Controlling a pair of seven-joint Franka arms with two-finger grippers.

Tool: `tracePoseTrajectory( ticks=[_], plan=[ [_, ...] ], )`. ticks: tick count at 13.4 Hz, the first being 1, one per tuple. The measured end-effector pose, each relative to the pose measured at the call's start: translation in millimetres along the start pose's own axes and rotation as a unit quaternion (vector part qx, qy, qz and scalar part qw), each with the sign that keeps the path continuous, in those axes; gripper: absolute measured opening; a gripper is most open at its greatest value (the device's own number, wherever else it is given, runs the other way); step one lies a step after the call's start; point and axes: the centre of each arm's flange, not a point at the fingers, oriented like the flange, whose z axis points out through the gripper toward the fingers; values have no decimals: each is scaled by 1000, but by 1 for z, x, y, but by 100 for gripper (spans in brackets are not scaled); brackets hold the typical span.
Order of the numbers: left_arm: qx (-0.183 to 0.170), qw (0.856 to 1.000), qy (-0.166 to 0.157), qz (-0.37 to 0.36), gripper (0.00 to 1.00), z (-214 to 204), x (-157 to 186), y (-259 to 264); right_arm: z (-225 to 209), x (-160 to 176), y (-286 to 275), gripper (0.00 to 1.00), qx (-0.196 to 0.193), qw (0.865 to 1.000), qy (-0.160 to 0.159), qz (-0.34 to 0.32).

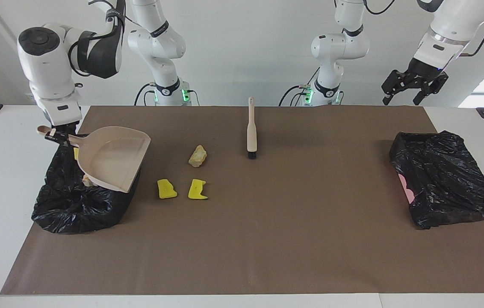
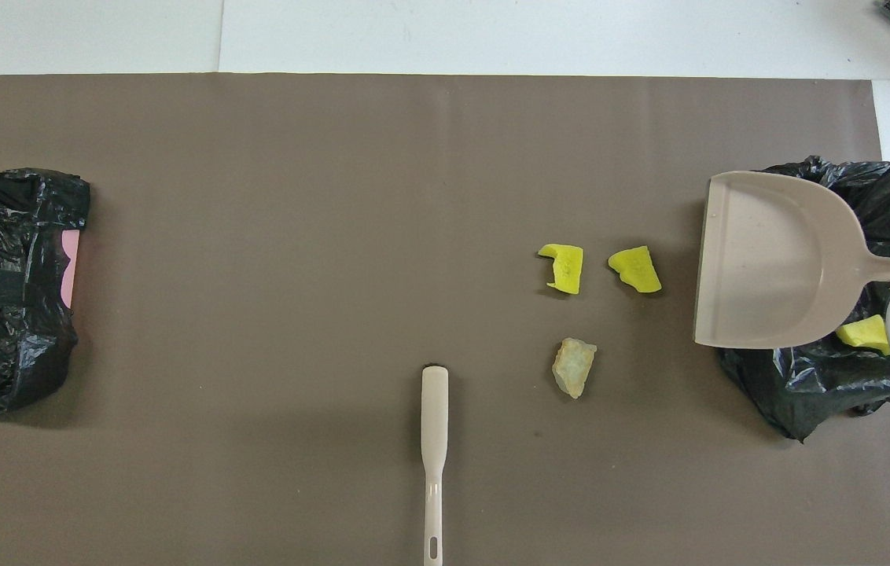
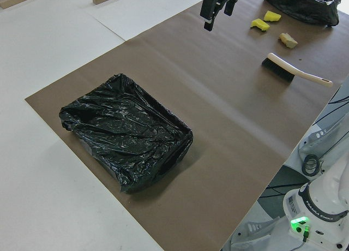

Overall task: Sweep and dump trash in bin
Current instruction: 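Bring the empty dustpan back to the table center with the right gripper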

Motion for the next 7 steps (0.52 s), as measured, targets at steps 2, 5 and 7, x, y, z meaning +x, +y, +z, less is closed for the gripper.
tracePoseTrajectory(
  ticks=[2, 5, 7],
  plan=[
    [0, 1000, 15, 2, 100, -15, 0, 5, 8, 42, 0, 33, 13, 999, 20, 29],
    [0, 1000, 23, -2, 100, -25, -1, 13, 0, 102, -9, 33, 22, 995, 42, 90],
    [0, 1000, 22, -3, 100, -25, -1, 14, -10, 140, -21, 33, 30, 989, 51, 137]
  ],
)
